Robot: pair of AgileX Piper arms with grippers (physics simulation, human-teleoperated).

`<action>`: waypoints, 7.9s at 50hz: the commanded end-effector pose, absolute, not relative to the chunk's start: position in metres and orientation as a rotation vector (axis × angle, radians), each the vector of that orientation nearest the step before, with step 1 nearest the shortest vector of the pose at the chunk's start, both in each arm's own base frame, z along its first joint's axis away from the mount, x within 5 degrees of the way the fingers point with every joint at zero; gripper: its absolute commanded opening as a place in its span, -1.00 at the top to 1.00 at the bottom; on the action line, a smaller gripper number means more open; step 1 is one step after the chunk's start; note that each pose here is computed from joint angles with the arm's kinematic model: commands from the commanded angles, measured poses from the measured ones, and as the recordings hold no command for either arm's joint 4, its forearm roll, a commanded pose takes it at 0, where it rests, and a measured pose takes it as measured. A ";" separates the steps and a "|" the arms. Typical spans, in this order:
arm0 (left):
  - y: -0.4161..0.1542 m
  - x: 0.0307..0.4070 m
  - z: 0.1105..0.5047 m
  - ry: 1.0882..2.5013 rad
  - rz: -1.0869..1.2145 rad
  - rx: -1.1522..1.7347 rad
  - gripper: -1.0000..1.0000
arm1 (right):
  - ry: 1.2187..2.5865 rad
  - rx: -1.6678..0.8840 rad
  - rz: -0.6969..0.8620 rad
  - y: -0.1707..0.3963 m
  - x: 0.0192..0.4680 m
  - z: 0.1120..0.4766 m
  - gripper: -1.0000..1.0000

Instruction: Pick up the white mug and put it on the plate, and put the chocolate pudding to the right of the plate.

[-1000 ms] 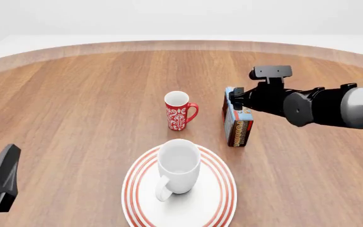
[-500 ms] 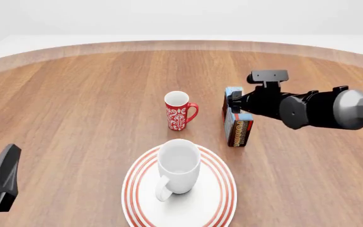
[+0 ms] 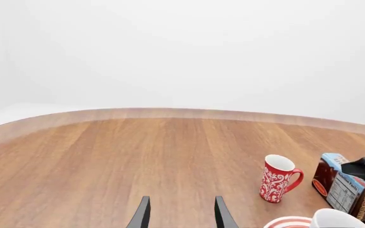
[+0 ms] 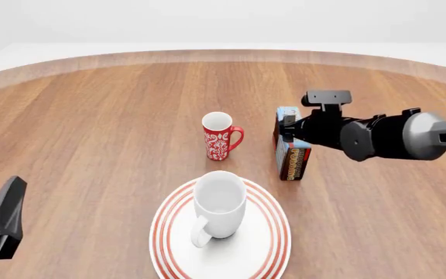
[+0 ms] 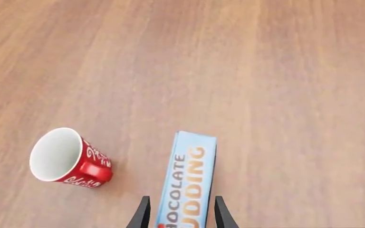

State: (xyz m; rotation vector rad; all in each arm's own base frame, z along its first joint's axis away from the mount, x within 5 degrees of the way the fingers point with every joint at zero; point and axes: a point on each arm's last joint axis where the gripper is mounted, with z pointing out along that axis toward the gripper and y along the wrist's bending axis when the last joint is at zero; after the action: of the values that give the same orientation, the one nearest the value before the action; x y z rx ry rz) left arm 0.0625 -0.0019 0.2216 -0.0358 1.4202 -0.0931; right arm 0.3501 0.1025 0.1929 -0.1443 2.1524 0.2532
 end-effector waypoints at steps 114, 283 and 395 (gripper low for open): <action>-0.002 0.068 0.223 1.425 -0.092 -0.027 -1.00 | 2.155 -0.161 0.240 0.099 0.341 0.194 1.00; -0.003 0.063 0.221 1.426 -0.075 0.001 -1.00 | 2.149 -0.063 0.107 0.018 0.148 0.236 1.00; -0.003 0.064 0.222 1.426 -0.076 0.001 -1.00 | 2.205 -0.023 0.066 0.010 0.145 0.214 -1.00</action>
State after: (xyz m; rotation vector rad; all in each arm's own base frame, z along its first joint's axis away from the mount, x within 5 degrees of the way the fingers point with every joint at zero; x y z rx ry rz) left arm 0.0642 -0.0030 0.2216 0.0004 1.4261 -0.0757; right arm 0.1465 0.0103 0.2025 -0.0303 2.2271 0.0621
